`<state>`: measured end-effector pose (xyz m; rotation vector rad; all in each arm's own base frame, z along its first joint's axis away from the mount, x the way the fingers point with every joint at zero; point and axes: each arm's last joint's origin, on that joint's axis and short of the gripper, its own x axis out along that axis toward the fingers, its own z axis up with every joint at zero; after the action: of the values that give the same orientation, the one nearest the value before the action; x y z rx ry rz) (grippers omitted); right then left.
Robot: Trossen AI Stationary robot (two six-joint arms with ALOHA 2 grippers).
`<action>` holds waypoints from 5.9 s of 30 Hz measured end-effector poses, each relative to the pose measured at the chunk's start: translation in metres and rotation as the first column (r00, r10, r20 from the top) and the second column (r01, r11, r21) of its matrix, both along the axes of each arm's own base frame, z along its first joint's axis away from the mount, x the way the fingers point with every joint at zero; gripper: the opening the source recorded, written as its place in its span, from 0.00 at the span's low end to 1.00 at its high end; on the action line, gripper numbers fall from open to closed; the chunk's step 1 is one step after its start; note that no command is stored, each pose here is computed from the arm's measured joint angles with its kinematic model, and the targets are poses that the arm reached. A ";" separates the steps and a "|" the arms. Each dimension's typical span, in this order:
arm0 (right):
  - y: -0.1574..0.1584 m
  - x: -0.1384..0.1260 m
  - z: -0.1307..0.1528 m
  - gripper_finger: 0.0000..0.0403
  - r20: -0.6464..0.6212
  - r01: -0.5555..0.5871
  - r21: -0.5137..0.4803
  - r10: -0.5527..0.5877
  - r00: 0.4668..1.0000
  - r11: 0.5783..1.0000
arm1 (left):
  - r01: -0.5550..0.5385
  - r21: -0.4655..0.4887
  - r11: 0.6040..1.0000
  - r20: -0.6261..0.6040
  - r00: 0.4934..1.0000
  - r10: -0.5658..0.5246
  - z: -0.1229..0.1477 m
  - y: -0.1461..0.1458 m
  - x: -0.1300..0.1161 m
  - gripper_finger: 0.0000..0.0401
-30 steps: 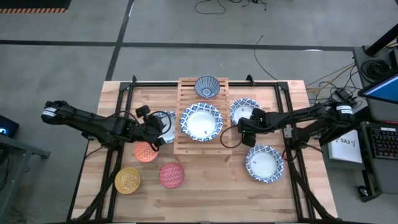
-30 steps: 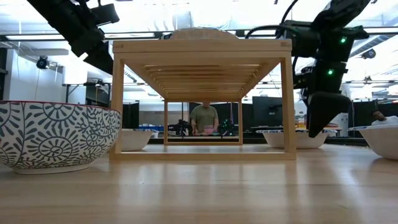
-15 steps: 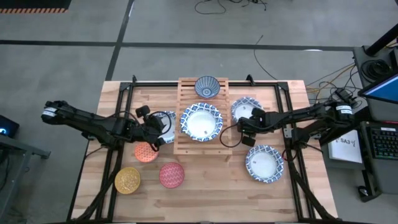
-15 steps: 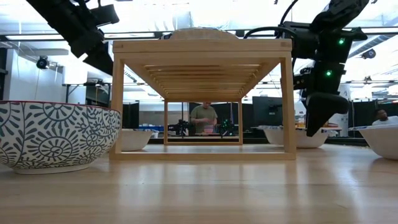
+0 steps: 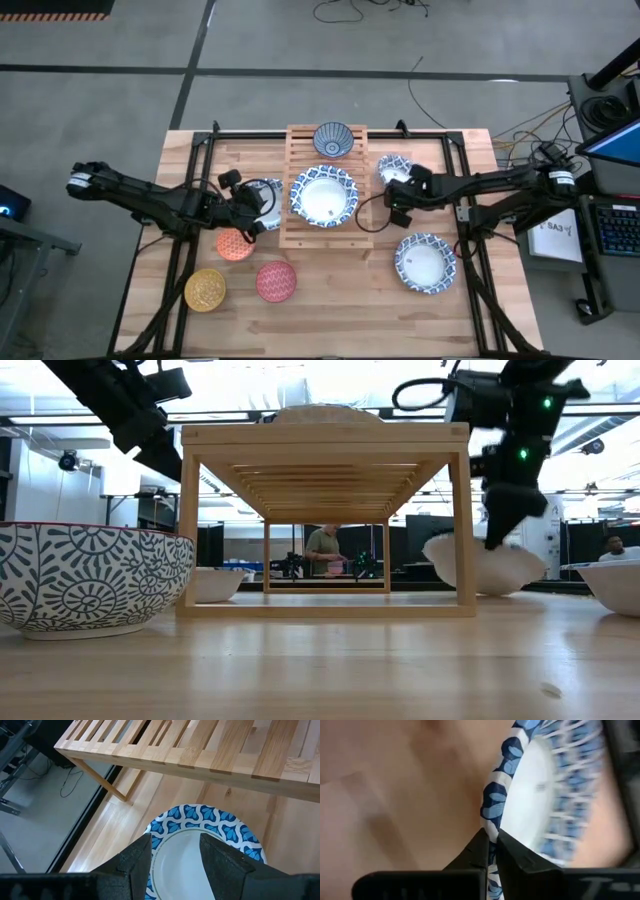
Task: Place and stack bowls onto a shelf
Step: Stack the top right white patterned bowl on top of the white patterned bowl on the shelf, then stack the orange bowl on top of the blue bowl on the shelf
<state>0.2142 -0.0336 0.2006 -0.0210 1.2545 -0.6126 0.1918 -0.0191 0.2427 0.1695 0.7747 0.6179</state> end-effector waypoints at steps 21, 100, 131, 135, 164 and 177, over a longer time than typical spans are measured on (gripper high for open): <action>0.016 0.015 0.199 0.03 0.348 -0.038 -0.293 0.144 0.926 0.955 | 0.014 0.013 1.000 -0.014 1.000 -0.014 0.000 0.000 0.000 0.38; 0.143 0.153 0.140 0.26 -0.230 -0.641 -0.325 0.599 0.767 0.696 | 0.015 0.015 1.000 -0.013 1.000 -0.015 0.000 0.000 0.000 0.38; 0.163 0.083 0.151 0.18 0.192 -0.473 -0.237 0.518 0.833 0.849 | 0.005 -0.271 0.962 -0.025 1.000 -0.012 -0.007 -0.006 -0.005 0.38; 0.165 0.072 0.142 0.15 0.273 -0.475 -0.269 0.539 0.797 0.838 | -0.122 -0.373 0.920 -0.129 0.988 0.078 -0.002 -0.006 -0.016 0.38; 0.153 0.048 0.092 0.14 0.494 -0.419 -0.317 0.525 0.693 0.851 | -0.545 -0.398 0.738 -0.496 0.804 0.326 -0.041 -0.004 -0.028 0.38; 0.154 0.049 0.093 0.14 0.518 -0.409 -0.310 0.513 0.684 0.858 | -0.566 -0.394 0.724 -0.554 0.775 0.304 -0.074 -0.008 -0.018 0.38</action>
<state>0.2637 0.1205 0.2937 -0.2708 0.5419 -0.2365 0.1733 -0.0267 0.1691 -0.4419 1.4536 0.8046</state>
